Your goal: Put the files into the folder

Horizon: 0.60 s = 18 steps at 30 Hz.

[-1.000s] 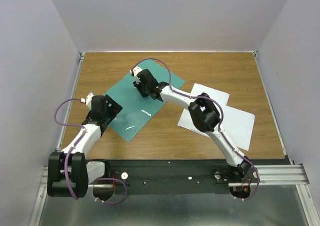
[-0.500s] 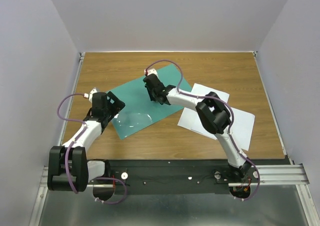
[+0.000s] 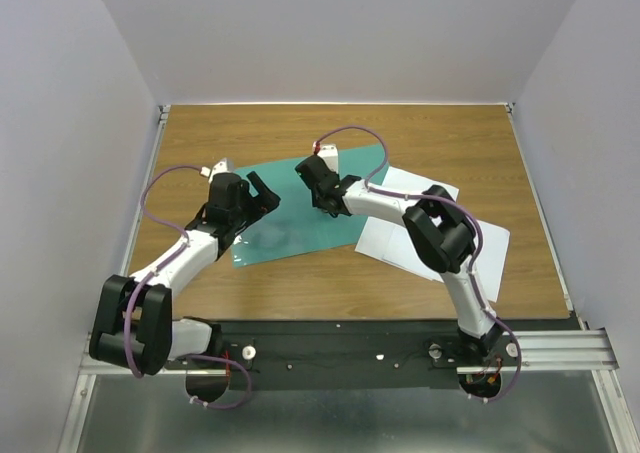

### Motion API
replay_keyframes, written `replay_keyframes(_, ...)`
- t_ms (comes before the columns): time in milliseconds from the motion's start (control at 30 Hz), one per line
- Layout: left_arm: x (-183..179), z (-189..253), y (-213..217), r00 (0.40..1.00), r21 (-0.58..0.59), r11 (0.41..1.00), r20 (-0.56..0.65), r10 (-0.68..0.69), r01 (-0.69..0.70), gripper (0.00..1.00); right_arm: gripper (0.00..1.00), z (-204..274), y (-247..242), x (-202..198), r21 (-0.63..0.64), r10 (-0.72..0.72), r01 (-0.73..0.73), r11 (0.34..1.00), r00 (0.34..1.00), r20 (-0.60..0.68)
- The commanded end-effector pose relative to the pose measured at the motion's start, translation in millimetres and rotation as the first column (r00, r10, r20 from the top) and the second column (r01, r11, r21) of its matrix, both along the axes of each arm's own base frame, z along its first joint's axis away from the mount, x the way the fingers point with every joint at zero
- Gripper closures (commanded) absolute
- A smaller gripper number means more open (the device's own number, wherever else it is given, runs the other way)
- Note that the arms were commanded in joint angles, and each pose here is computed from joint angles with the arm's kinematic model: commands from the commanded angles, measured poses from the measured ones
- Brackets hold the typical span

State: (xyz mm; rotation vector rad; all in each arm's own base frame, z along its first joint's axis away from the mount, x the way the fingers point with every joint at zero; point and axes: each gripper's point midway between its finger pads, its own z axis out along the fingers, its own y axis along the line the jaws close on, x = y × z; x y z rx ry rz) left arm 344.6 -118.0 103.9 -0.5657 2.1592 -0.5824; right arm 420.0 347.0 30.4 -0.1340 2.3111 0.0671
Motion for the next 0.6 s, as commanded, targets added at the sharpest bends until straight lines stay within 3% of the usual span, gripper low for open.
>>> replay_keyframes(0,5.0,11.7,-18.0,0.998,0.006,0.999,0.042,-0.054,0.054,0.02,0.75,-4.5,-35.3,-7.3,-0.076,-0.088,0.085,0.993,0.996,-0.027)
replay_keyframes(167,0.4,13.5,-31.2,0.995,0.007,0.996,0.047,-0.094,0.093,0.02,0.70,-5.2,-31.3,-9.4,-0.091,-0.023,0.019,0.996,0.999,-0.048)
replay_keyframes(367,-2.6,21.9,-37.8,0.990,0.008,0.992,0.071,-0.125,0.125,0.02,0.51,22.7,-8.2,-6.7,-0.015,0.073,-0.073,0.997,0.996,-0.042)
replay_keyframes(400,-3.4,23.5,-39.2,0.988,0.008,0.991,0.075,-0.132,0.132,0.02,0.41,33.3,-3.6,-3.8,0.003,0.082,-0.081,0.997,0.996,-0.026)
replay_keyframes(467,-5.9,28.6,-40.7,0.985,0.005,0.989,0.091,-0.145,0.146,0.02,0.31,59.4,-0.6,-0.9,0.032,0.085,-0.086,0.996,0.996,0.017)
replay_keyframes(567,-9.6,37.6,-43.2,0.980,-0.001,0.987,0.116,-0.162,0.164,0.02,0.08,99.8,-4.7,-0.2,0.083,0.066,-0.072,0.994,0.995,0.075)
